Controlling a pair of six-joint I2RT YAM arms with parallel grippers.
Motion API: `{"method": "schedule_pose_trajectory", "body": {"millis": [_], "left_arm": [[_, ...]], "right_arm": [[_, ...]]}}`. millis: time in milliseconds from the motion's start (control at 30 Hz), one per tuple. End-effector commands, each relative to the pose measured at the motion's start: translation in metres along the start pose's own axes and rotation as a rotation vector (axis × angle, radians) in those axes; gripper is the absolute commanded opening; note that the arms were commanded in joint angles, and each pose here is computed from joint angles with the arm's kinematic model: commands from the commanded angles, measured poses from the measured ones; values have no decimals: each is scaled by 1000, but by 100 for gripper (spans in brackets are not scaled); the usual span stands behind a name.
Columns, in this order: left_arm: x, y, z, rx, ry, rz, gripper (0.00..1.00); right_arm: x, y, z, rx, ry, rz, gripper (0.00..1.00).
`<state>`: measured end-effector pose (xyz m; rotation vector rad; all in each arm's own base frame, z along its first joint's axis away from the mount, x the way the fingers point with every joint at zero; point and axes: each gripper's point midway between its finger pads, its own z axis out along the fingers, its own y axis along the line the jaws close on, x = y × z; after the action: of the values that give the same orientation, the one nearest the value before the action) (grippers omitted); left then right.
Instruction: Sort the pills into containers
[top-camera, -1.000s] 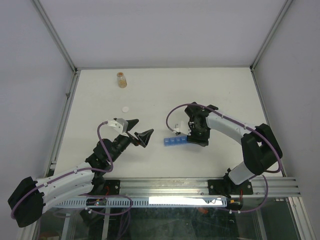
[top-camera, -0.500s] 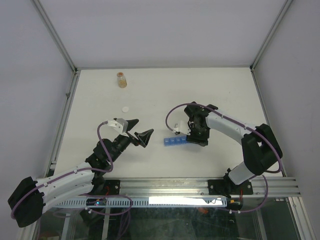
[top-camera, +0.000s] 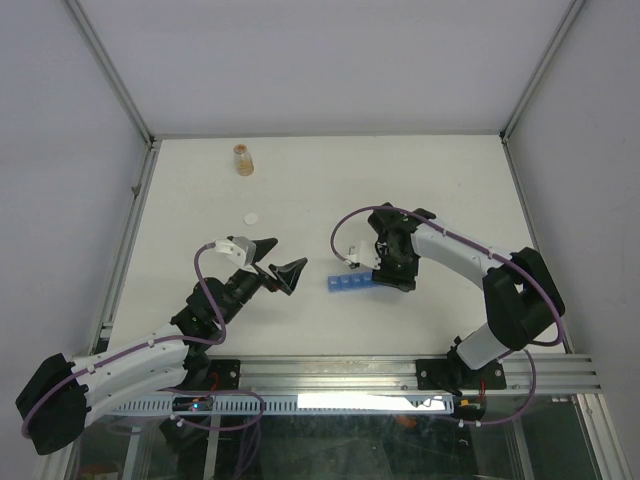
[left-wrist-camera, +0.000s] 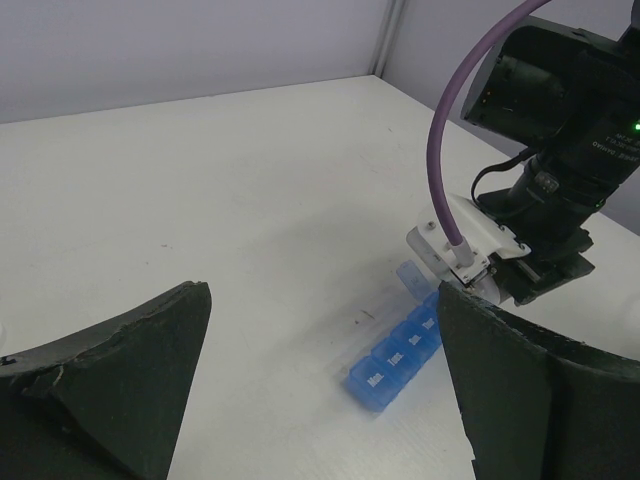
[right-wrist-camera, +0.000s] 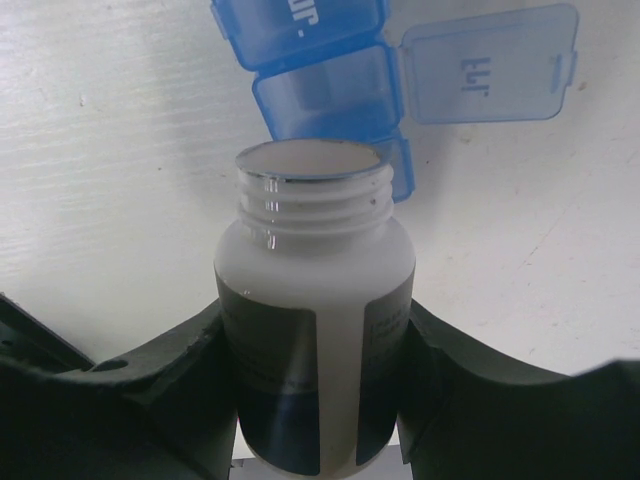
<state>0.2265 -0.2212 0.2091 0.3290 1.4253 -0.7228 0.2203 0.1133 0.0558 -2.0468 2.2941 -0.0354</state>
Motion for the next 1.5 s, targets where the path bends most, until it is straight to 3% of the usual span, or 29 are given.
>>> {"method": "schedule_pose_trajectory", "body": {"millis": [0, 67, 133, 200, 300, 367, 467, 533, 600, 700, 767, 867, 1267, 1367, 1467], "left_arm": [[-12, 0, 0, 5, -51, 4, 99], [-13, 0, 0, 3, -52, 4, 99], [-12, 0, 1, 4, -48, 5, 99], [-13, 1, 0, 1, -54, 1, 99], [-12, 0, 0, 5, -51, 5, 99], [-13, 1, 0, 1, -55, 2, 99], [-12, 0, 0, 4, -50, 5, 99], [-13, 1, 0, 1, -52, 3, 99], [-11, 1, 1, 2, -45, 7, 99], [-13, 1, 1, 1, -51, 3, 99], [-12, 0, 1, 3, -45, 8, 99], [-12, 1, 1, 0, -48, 4, 99], [-12, 0, 2, 5, -45, 8, 99], [-12, 0, 1, 5, -45, 9, 99], [-12, 0, 1, 6, -49, 6, 99]], "right_arm": [[-10, -2, -14, 10, -43, 2, 0], [1, -14, -6, 80, 2, -14, 0], [-9, -1, -14, -10, -39, 15, 0], [-3, -13, -7, 83, -34, -13, 0], [-9, 1, -12, -17, -42, 22, 0], [-2, -11, -6, 75, -31, -3, 0], [-9, 1, -12, -13, -52, 25, 0], [1, -14, -6, 93, -25, -4, 0], [-4, -1, -9, 0, -28, 27, 0], [0, -14, -6, 88, -24, 4, 0], [-5, -2, -12, 2, -30, 31, 0], [-1, -12, -9, 75, -30, 10, 0], [4, -11, -7, 68, -9, 12, 0], [-2, 3, -8, -17, -13, 29, 0], [0, -16, -11, 102, -30, 13, 0]]}}
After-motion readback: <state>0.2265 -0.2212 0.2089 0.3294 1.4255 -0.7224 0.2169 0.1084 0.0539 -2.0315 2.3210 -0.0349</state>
